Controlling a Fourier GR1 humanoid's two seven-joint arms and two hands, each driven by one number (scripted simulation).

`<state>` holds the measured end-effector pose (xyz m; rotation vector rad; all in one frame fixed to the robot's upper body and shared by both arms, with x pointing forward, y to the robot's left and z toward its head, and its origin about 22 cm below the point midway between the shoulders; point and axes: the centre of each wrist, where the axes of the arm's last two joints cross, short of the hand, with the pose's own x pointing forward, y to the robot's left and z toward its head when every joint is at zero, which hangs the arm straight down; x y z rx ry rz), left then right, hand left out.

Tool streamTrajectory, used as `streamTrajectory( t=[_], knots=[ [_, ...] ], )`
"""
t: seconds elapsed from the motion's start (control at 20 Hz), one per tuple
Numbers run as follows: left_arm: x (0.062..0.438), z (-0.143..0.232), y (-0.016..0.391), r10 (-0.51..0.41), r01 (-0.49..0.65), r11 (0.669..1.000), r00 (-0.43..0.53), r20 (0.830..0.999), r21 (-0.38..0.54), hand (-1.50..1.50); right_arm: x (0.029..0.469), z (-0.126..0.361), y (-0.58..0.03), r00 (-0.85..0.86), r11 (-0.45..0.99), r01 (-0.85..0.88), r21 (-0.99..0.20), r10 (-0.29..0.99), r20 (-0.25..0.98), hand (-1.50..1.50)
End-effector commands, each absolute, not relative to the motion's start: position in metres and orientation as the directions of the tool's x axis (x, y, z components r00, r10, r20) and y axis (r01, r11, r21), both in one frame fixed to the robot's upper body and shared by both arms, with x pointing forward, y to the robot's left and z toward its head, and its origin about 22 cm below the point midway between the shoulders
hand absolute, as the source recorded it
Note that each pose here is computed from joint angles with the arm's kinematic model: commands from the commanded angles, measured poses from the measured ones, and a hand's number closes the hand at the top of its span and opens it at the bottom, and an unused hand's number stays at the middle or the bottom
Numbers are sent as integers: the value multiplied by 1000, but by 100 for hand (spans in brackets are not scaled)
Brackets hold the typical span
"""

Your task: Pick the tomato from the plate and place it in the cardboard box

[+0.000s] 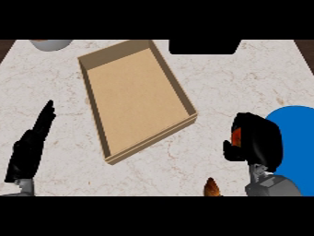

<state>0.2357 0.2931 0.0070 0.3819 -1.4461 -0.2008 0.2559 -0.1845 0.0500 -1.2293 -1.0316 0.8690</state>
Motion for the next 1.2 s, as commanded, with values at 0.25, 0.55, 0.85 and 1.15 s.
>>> streamTrajectory(
  t=[0.25, 0.55, 0.85, 1.15],
  knots=[
    [236, 7, 300, -356, -95, 925, 127, 926, 368, 0, 234, 132, -134, -32, 498, 213, -841, 864, 503, 150],
    [249, 10, 276, -349, -95, 927, 130, 928, 362, 0, 242, 172, -113, -181, 582, 221, -783, 813, 553, 150],
    [226, 8, 288, -367, -73, 924, 103, 925, 375, 0, 283, 214, -67, -197, 607, 213, -766, 794, 575, 150],
    [262, 17, 279, -347, -74, 932, 110, 932, 356, 0, 324, 222, -23, -133, 577, 183, -796, 817, 561, 150]
  ],
)
